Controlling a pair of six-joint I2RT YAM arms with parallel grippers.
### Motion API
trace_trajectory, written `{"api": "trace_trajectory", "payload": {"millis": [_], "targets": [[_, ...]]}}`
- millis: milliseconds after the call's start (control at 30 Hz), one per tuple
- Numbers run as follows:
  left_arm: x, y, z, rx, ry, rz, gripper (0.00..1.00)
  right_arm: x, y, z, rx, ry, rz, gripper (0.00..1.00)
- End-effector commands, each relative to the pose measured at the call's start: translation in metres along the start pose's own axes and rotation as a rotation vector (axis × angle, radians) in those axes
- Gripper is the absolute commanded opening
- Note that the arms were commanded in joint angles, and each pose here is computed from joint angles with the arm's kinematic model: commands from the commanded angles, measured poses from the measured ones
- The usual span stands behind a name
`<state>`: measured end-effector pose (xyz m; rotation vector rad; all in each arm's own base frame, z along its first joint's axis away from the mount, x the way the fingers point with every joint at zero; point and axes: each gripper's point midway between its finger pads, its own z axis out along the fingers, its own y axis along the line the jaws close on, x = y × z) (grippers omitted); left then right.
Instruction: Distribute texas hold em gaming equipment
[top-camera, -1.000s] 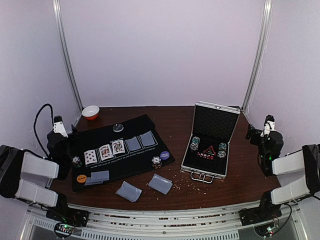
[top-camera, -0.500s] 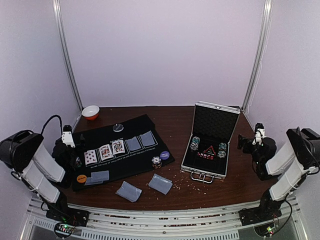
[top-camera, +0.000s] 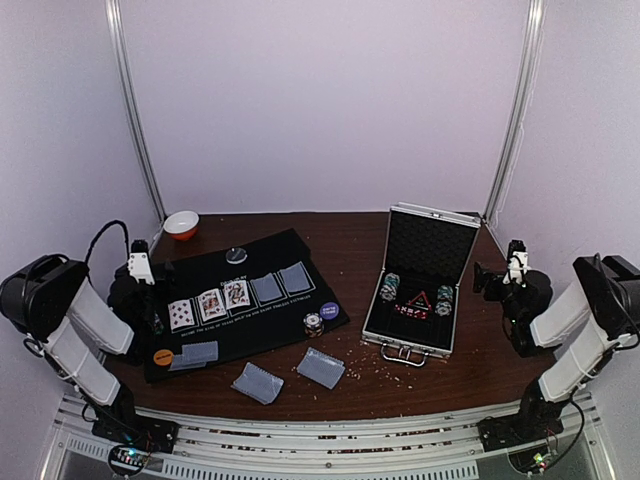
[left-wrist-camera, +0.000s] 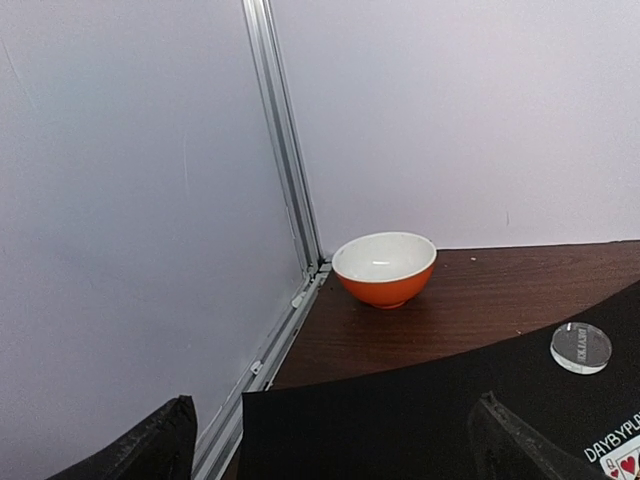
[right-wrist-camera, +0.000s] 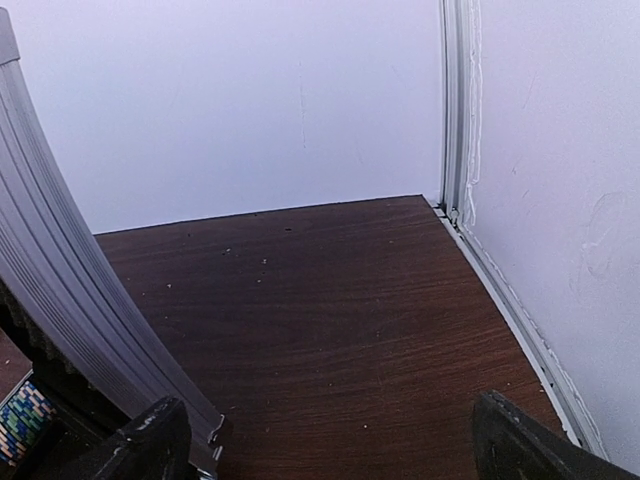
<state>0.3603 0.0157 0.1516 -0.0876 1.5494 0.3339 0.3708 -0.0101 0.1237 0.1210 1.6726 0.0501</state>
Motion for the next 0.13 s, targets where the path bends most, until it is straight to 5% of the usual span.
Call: {"api": "trace_trajectory", "payload": {"millis": [0, 100], "targets": [[-0.0056, 0.0012, 0.0029, -0.002, -0.014, -0.010, 0.98, -0.0102, 0.0014, 0.0021, 0.005, -0.034, -0.008, 1.00], [-0.0066, 0.0011, 0.0029, -0.001, -0.018, -0.010, 0.98, -0.0102, 0.0012, 0.0020, 0.007, -0.034, -0.008, 1.00]]}}
